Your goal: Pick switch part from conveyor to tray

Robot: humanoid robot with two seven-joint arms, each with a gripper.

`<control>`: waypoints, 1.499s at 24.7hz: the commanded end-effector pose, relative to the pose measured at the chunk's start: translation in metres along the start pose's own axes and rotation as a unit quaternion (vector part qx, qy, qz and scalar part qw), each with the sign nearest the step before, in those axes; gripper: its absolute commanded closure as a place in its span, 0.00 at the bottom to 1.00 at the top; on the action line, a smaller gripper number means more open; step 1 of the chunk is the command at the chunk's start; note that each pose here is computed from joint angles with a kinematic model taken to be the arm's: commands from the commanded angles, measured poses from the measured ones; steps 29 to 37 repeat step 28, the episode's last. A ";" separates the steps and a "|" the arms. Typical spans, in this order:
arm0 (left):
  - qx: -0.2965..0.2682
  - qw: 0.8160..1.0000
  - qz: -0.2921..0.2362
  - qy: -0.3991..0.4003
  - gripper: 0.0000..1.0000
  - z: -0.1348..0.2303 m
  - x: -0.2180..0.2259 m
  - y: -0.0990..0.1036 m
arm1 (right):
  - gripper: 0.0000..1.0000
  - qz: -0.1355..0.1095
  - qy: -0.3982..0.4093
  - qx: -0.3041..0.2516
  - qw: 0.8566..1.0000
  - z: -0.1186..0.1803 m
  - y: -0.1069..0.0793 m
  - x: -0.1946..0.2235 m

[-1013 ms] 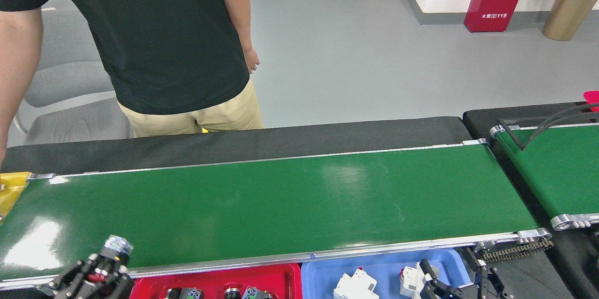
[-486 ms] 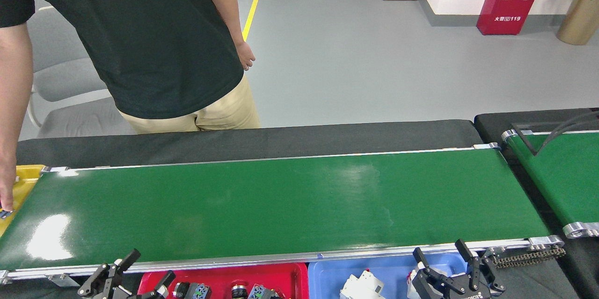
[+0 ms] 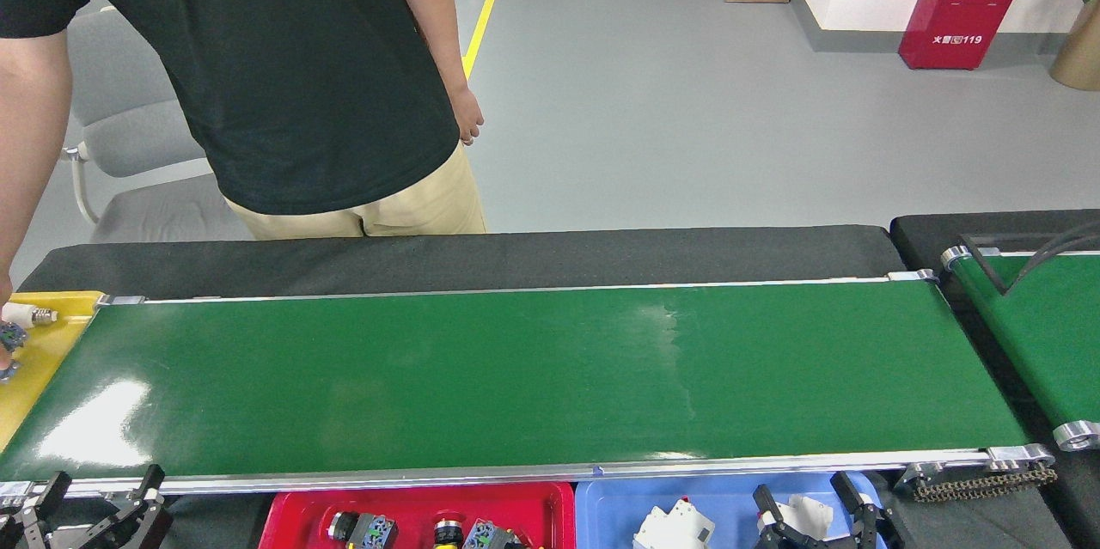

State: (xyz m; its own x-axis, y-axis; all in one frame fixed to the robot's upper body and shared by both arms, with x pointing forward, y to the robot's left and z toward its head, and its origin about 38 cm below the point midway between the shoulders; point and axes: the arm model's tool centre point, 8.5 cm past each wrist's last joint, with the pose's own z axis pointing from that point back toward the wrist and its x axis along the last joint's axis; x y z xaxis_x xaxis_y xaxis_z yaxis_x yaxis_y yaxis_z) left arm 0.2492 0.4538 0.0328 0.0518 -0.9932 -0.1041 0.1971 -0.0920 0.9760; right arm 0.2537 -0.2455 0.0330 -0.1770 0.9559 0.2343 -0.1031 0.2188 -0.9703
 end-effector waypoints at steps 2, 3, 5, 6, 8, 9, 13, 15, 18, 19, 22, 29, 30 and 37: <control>0.006 1.000 -0.001 -0.006 0.00 0.004 -0.002 0.003 | 0.01 -0.003 0.004 -0.012 1.000 -0.001 -0.005 0.003; 0.005 1.000 -0.002 -0.006 0.01 0.005 -0.002 0.002 | 0.01 -0.005 0.006 -0.014 1.000 -0.002 -0.006 0.003; 0.005 1.000 -0.001 -0.005 0.01 0.005 -0.001 0.002 | 0.01 -0.002 0.014 -0.015 1.000 0.000 -0.007 -0.003; 0.005 1.000 -0.001 -0.005 0.01 0.005 -0.001 0.002 | 0.01 0.001 0.020 -0.017 1.000 0.001 -0.009 -0.008; 0.006 1.000 -0.002 -0.002 0.01 0.004 -0.003 0.002 | 0.01 0.005 0.030 -0.019 0.999 0.003 -0.012 -0.016; 0.006 1.000 -0.002 -0.002 0.01 0.004 -0.003 0.003 | 0.01 0.007 0.036 -0.021 0.999 0.004 -0.013 -0.020; 0.012 1.000 -0.005 -0.002 0.01 0.004 -0.002 0.007 | 0.02 0.015 0.076 -0.019 0.997 0.006 -0.014 -0.031; 0.013 1.000 -0.005 -0.002 0.01 0.003 -0.002 0.008 | 0.02 0.033 0.104 -0.015 0.994 0.007 -0.013 -0.036; 0.013 1.000 -0.008 -0.001 0.01 0.003 -0.003 0.009 | 0.02 0.055 0.113 -0.011 0.992 0.005 -0.014 -0.037; 0.012 1.000 -0.008 0.000 0.01 0.004 -0.004 0.008 | 0.02 0.057 0.113 -0.010 0.992 0.005 -0.014 -0.037; 0.013 1.000 -0.010 0.016 0.01 0.008 -0.015 0.010 | 0.02 0.078 0.110 -0.007 0.991 0.004 -0.015 -0.039; 0.009 1.000 -0.011 0.020 0.01 0.010 -0.018 0.008 | 0.02 0.086 0.103 -0.022 0.991 -0.005 -0.023 -0.038; 0.009 1.000 -0.011 0.020 0.01 0.010 -0.018 0.008 | 0.02 0.086 0.103 -0.022 0.991 -0.005 -0.023 -0.038; 0.009 1.000 -0.011 0.020 0.01 0.010 -0.018 0.008 | 0.02 0.086 0.103 -0.022 0.991 -0.005 -0.023 -0.038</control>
